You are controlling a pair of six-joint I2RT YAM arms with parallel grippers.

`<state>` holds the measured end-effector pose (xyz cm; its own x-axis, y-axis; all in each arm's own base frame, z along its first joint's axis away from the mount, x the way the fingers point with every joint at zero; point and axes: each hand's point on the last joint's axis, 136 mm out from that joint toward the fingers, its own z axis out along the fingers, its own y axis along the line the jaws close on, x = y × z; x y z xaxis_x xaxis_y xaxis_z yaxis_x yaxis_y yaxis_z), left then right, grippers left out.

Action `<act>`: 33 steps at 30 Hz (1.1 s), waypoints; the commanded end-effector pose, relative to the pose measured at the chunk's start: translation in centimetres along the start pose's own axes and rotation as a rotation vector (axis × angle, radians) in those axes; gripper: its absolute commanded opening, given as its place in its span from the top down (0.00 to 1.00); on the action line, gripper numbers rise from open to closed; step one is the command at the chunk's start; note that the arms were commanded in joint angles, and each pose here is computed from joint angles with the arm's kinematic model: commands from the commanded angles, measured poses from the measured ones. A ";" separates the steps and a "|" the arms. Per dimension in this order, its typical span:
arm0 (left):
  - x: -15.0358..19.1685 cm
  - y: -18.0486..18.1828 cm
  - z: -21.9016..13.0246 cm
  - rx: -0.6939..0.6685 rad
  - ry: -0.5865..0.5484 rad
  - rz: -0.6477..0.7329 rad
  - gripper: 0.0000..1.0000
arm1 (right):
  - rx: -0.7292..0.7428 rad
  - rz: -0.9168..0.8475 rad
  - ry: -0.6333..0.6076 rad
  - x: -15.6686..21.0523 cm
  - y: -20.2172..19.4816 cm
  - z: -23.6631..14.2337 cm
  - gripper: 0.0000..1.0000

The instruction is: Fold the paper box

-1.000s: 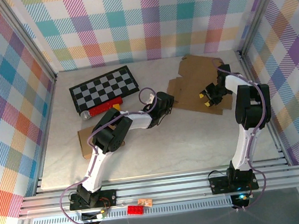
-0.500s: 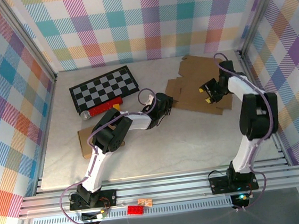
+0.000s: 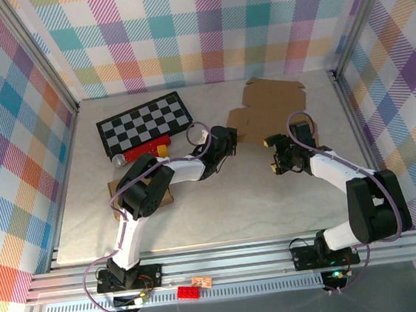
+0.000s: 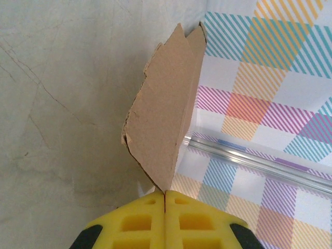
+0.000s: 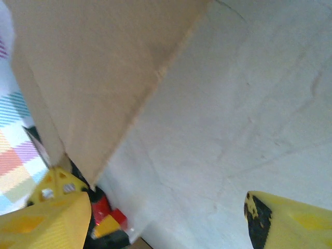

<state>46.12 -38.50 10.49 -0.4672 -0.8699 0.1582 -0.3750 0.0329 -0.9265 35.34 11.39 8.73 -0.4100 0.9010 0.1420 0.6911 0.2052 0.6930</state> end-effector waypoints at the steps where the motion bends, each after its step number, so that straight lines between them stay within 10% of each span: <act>1: 0.9 -3.0 -1.7 0.074 0.017 -0.050 1.00 | -0.150 0.036 -0.076 -1.5 3.8 0.1 0.23; 33: 2.9 -3.3 -4.1 0.098 0.073 -0.101 1.00 | -0.231 0.105 -0.174 -4.2 6.0 -1.0 0.76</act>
<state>43.17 -38.72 12.00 -0.4742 -0.8492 0.2323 -0.3951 -0.0305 -0.9181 39.67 8.87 11.19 -0.2348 0.9643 0.1226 0.6020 0.0453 0.7972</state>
